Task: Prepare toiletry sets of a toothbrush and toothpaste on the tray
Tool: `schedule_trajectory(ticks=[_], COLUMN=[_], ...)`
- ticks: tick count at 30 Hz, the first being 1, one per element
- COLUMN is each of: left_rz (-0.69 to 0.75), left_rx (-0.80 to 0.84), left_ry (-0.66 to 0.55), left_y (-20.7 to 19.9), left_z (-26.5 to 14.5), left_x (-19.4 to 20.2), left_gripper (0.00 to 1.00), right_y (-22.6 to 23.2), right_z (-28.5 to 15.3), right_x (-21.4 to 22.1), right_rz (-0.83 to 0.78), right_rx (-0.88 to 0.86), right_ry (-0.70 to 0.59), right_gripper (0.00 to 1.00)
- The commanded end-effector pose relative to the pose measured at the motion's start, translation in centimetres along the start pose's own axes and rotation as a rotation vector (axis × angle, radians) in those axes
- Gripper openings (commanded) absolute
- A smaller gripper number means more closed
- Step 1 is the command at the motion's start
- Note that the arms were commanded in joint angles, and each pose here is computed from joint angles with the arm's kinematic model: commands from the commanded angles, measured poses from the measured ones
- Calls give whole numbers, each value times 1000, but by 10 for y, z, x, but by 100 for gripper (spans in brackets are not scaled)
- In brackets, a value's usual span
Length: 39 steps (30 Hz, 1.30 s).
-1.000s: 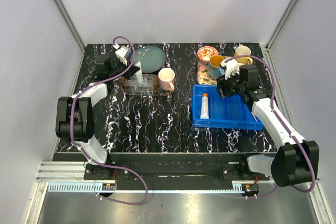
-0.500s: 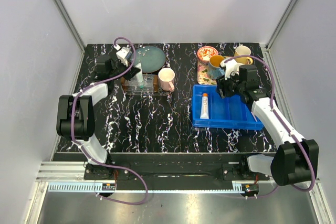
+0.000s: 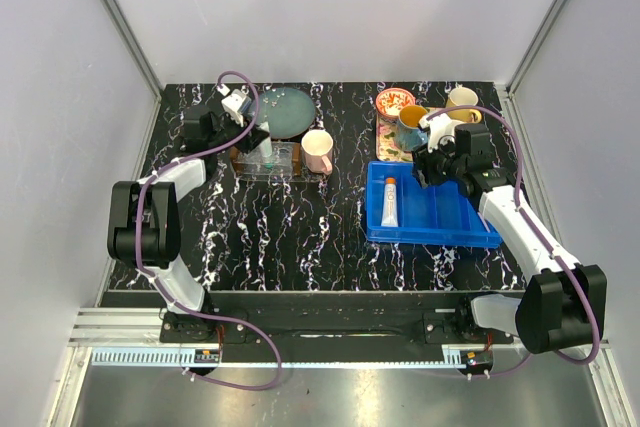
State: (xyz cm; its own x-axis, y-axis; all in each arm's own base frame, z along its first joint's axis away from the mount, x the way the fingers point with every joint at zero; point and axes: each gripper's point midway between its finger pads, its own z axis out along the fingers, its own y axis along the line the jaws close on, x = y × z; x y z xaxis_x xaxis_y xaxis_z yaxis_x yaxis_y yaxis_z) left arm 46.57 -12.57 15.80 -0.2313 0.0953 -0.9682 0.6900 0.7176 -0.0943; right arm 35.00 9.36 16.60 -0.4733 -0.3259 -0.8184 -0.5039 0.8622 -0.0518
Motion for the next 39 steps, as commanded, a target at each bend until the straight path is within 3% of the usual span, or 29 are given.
schedule_trajectory(ticks=[1, 12, 22, 29, 39], left_rz=[91, 112, 131, 136, 122], left_rx=[20, 4, -84, -88, -33], left_ry=[-79, -76, -120, -158, -165], left_y=[1, 1, 11, 2, -19], left_z=[0, -5, -17, -31, -44], left_x=[-32, -39, -80, -119, -139], left_gripper=[36, 63, 71, 83, 86], right_y=[-7, -7, -16, -30, -18], right_z=[-4, -5, -13, -23, -17], right_x=[-21, -23, -26, -19, -9], right_rz=[-26, -28, -30, -31, -4], right_rx=[16, 14, 67, 111, 42], right_ry=[-45, -49, -41, 23, 56], right_gripper=[59, 59, 59, 59, 59])
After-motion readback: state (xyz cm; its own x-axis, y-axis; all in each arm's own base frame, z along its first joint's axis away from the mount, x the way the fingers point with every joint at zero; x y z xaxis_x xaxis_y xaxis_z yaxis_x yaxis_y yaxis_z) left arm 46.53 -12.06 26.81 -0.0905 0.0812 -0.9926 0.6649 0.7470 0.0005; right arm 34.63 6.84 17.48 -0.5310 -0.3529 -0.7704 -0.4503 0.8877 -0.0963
